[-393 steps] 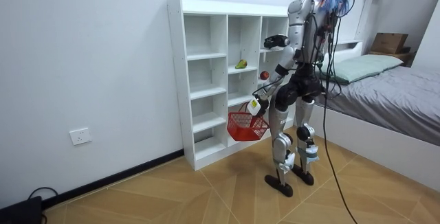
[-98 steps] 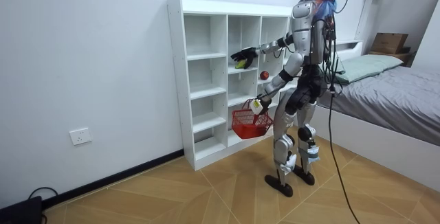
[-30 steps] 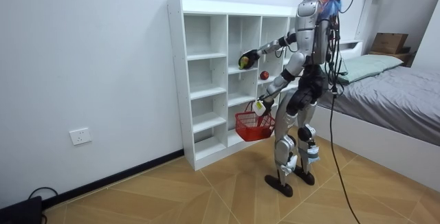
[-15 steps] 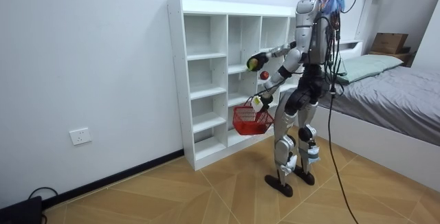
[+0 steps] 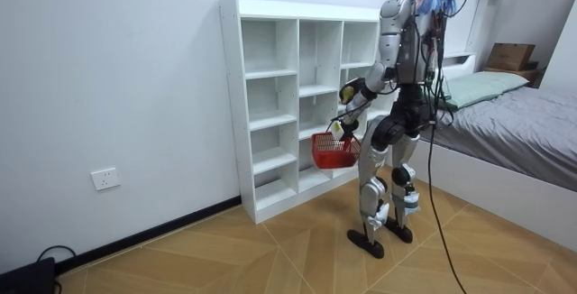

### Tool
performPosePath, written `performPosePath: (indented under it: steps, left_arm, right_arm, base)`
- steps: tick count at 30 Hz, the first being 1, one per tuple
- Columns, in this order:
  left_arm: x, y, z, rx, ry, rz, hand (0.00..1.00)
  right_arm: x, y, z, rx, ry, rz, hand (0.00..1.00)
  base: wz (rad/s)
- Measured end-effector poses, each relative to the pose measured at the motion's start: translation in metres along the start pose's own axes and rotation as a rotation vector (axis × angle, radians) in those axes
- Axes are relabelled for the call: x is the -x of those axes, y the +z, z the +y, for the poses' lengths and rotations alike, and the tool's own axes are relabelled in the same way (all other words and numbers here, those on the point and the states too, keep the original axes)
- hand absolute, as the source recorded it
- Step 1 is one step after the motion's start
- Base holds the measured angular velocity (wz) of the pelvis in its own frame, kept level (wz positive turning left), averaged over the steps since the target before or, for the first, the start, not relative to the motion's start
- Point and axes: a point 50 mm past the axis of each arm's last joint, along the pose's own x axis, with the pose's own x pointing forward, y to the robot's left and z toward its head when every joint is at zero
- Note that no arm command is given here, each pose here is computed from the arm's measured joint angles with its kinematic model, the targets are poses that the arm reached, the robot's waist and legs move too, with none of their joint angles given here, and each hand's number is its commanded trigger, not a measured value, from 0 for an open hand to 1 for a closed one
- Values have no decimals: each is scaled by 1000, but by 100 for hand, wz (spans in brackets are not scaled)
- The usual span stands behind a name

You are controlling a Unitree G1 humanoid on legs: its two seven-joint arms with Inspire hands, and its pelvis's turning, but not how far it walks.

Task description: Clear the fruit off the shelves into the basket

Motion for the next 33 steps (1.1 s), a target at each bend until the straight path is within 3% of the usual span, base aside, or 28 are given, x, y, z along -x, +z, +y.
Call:
performPosePath:
  steps: [9,23,33]
  left_arm:
    - [-2,21,-8,-14,-21,-118,100]
    - [-3,25,-17,69,-90,-148,100]
    - [-2,39,-25,21,-135,-217,100]
  right_arm:
    - [7,-14,16,25,46,43,100]
    - [14,-48,28,0,86,174,100]
    - [15,-56,29,-4,56,209,100]
  base:
    - [-1]
    - [0]
    - [0]
